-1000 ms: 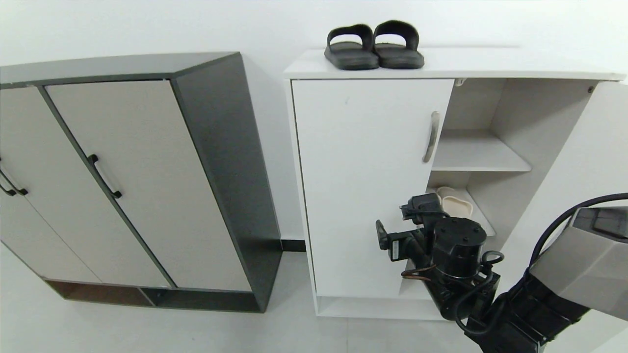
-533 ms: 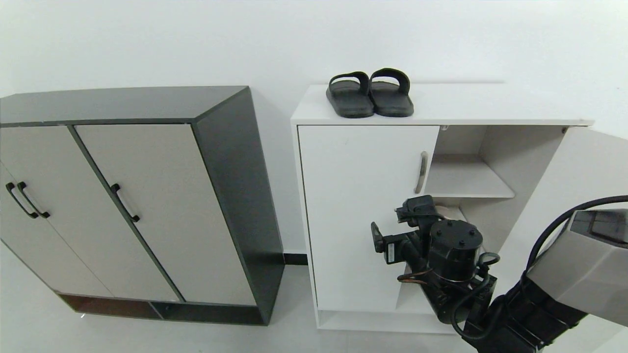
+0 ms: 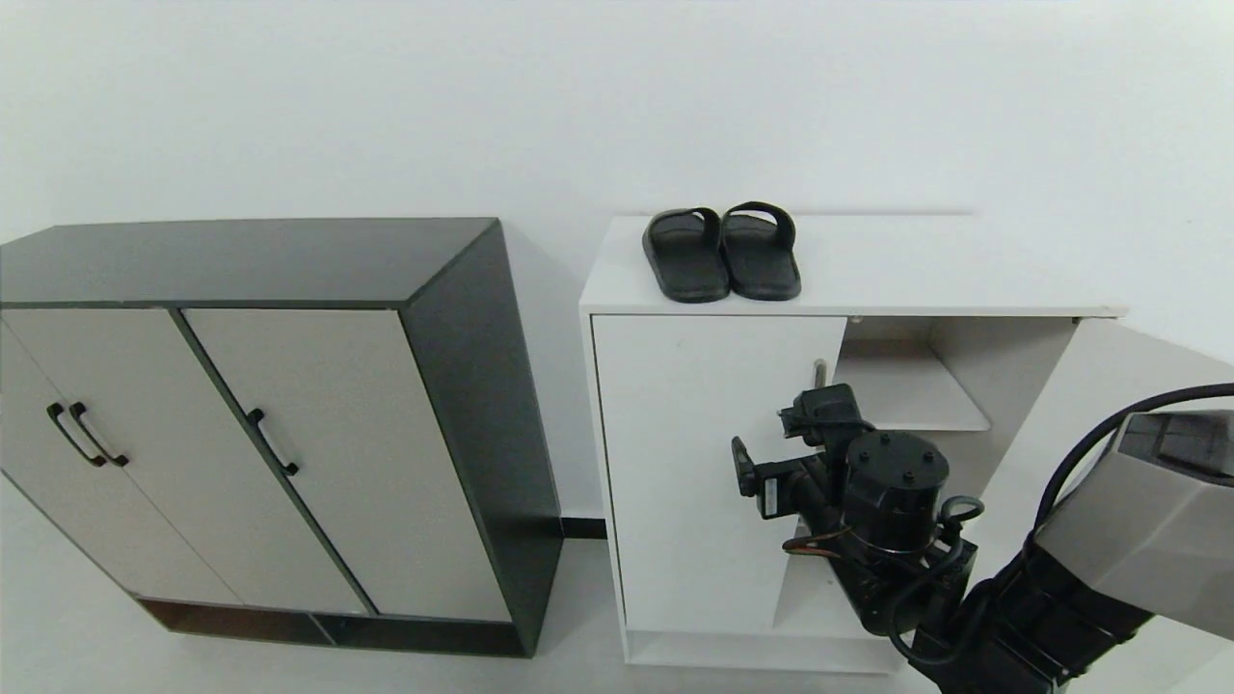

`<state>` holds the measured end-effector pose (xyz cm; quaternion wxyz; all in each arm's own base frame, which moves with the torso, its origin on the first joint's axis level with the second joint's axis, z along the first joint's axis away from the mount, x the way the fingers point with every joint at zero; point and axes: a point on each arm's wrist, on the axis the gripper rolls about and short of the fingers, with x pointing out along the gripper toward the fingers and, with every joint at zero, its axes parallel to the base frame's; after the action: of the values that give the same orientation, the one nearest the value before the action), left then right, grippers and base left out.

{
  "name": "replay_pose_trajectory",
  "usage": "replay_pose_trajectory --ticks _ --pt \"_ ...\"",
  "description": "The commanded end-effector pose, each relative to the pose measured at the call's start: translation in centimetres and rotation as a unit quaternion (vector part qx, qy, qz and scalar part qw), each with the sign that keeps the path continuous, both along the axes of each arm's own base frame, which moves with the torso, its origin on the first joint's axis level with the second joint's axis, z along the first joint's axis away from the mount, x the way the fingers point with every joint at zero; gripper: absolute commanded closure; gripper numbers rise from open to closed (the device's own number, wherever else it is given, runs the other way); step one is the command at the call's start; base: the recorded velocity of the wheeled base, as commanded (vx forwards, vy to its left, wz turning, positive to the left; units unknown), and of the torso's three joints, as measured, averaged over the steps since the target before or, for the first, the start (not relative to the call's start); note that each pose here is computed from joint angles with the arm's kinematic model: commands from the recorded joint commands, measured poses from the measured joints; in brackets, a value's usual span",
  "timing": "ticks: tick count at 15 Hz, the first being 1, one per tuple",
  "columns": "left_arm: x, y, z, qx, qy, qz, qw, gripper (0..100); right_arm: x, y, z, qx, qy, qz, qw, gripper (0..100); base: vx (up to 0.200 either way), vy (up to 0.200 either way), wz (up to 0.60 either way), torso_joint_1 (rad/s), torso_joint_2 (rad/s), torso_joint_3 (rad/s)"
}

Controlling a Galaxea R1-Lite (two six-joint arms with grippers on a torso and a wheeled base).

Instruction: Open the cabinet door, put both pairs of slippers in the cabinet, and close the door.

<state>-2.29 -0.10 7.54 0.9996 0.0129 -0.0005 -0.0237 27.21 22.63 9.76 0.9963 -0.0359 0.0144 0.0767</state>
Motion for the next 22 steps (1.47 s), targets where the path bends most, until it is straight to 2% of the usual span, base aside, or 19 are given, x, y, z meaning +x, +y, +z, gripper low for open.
replay_pose_trajectory --ticks 1,13,17,19,22 --pt "0.0 0.0 0.0 0.000 0.001 0.000 1.0000 100 0.0 0.0 -0.1 -0.001 0.001 0.000 1.000 0 0.000 0.000 0.00 0.203 -0.50 -0.300" --pt "0.0 0.0 0.0 0.000 0.001 0.000 1.0000 100 0.1 0.1 -0.6 -0.004 0.004 0.000 1.000 0 0.000 0.000 0.00 0.239 -0.55 -0.321" --pt "0.0 0.0 0.0 0.000 0.001 0.000 1.0000 100 0.1 0.1 -0.3 -0.012 -0.005 0.002 1.000 0 0.000 0.000 0.00 0.054 -0.13 -0.072" --pt "0.0 0.0 0.0 0.000 0.000 0.000 1.0000 100 0.3 0.6 1.3 -0.003 -0.021 0.012 1.000 0 0.000 0.000 0.00 0.000 0.00 0.000" --pt "0.0 0.0 0.0 0.000 0.001 0.000 1.0000 100 -0.1 1.4 4.5 0.017 0.009 0.022 1.000 0 0.000 0.000 0.00 0.000 0.00 0.000"
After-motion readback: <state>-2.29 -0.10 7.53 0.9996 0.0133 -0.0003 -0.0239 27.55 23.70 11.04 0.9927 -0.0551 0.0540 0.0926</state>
